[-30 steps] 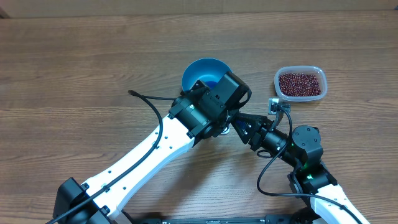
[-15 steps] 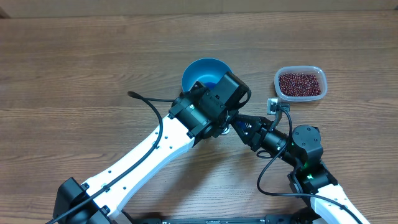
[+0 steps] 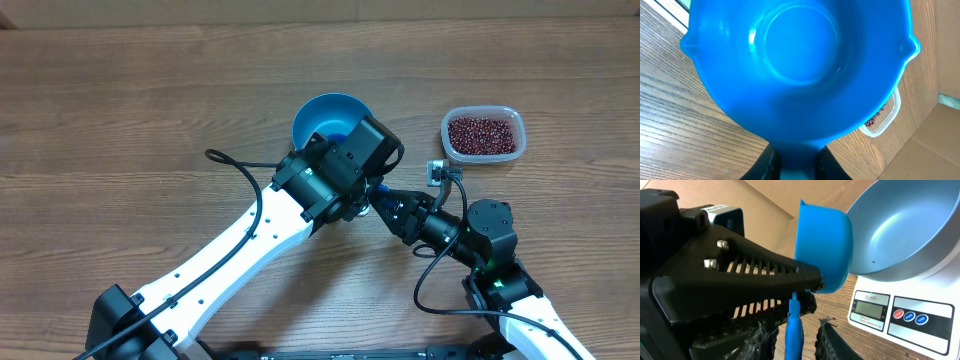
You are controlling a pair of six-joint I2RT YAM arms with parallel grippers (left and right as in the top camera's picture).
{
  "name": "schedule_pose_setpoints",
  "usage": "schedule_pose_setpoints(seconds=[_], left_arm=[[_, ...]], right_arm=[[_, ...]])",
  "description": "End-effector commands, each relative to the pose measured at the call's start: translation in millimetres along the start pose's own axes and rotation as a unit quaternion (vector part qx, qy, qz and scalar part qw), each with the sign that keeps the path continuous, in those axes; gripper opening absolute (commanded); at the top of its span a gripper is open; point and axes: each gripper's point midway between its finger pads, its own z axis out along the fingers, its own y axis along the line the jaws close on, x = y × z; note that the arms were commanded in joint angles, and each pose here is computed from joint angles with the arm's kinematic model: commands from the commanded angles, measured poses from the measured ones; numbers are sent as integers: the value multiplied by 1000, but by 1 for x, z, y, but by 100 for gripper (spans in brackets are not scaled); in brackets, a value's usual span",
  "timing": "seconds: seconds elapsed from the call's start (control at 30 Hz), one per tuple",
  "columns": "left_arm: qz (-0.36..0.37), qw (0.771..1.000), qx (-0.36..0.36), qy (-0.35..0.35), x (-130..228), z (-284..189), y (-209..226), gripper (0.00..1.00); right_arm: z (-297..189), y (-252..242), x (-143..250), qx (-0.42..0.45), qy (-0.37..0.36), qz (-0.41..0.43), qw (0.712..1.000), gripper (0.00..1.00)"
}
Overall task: Scoop item into bowl and weigh 150g on scale
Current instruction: 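Carry the scoop toward the right gripper and grasp its handle with right, then open the left gripper, release the scoop, and pull the right gripper back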
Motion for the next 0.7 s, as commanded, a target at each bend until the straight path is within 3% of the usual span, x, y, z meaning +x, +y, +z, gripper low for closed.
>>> schedule_pose_setpoints(seconds=[0.0, 0.4, 0.67], left_arm=[[-10, 1000, 1, 3, 2, 1, -2, 4], [-10, 1000, 0, 6, 3, 1, -1, 4], [-10, 1000, -1, 11, 5, 1, -1, 4]], right_arm=[[1, 12, -4, -15, 1, -9, 1000, 28], [1, 12, -11, -14, -14, -15, 1000, 28], [1, 12, -11, -14, -15, -15, 1000, 14]])
